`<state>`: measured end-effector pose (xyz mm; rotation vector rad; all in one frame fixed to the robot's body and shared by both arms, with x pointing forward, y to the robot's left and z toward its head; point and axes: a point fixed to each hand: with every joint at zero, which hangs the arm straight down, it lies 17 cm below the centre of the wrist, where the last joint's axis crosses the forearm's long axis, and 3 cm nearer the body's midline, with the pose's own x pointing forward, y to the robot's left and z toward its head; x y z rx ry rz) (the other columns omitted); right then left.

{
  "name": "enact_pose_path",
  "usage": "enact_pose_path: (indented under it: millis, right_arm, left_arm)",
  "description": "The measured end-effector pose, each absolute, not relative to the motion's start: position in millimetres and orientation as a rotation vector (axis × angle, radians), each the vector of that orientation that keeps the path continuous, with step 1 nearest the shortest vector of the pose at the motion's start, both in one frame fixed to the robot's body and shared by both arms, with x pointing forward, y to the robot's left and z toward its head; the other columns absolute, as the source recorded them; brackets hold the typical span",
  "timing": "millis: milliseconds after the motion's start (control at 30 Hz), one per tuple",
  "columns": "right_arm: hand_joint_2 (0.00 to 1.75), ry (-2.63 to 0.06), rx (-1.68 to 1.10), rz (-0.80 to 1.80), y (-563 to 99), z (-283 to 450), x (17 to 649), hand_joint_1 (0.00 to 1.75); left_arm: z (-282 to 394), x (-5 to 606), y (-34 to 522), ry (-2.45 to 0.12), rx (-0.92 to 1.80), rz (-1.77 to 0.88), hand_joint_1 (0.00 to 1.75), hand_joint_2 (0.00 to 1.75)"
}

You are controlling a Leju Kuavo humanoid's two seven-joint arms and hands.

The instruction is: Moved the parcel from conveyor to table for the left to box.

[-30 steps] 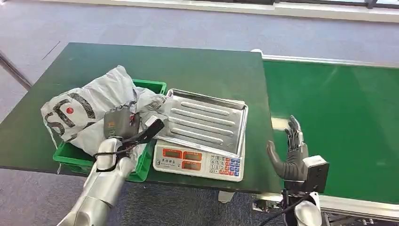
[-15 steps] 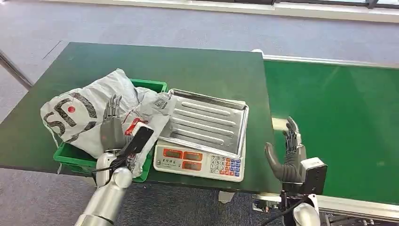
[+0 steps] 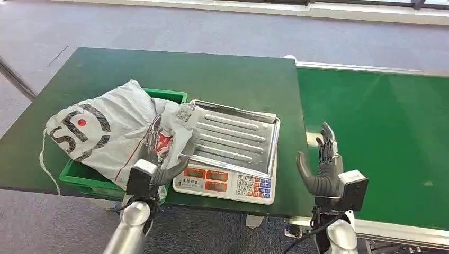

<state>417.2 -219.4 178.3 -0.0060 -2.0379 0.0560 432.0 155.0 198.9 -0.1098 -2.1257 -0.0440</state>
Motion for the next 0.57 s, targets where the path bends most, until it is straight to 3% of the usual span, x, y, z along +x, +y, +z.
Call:
enact_pose_path:
  millis: [367, 567]
  right_arm:
    - [1.75, -2.075, 0.06, 0.039, -211.8, 181.0, 416.7, 0.0]
    - [1.75, -2.082, 0.075, 0.062, -204.4, 179.8, 414.8, 0.0]
  left_arm:
    - [272.2, 357.9, 115.9, -2.256, -0.693, 0.084, 0.0, 1.75]
    - [296.0, 348.0, 113.7, -2.324, -0.69, 0.065, 0.0, 1.75]
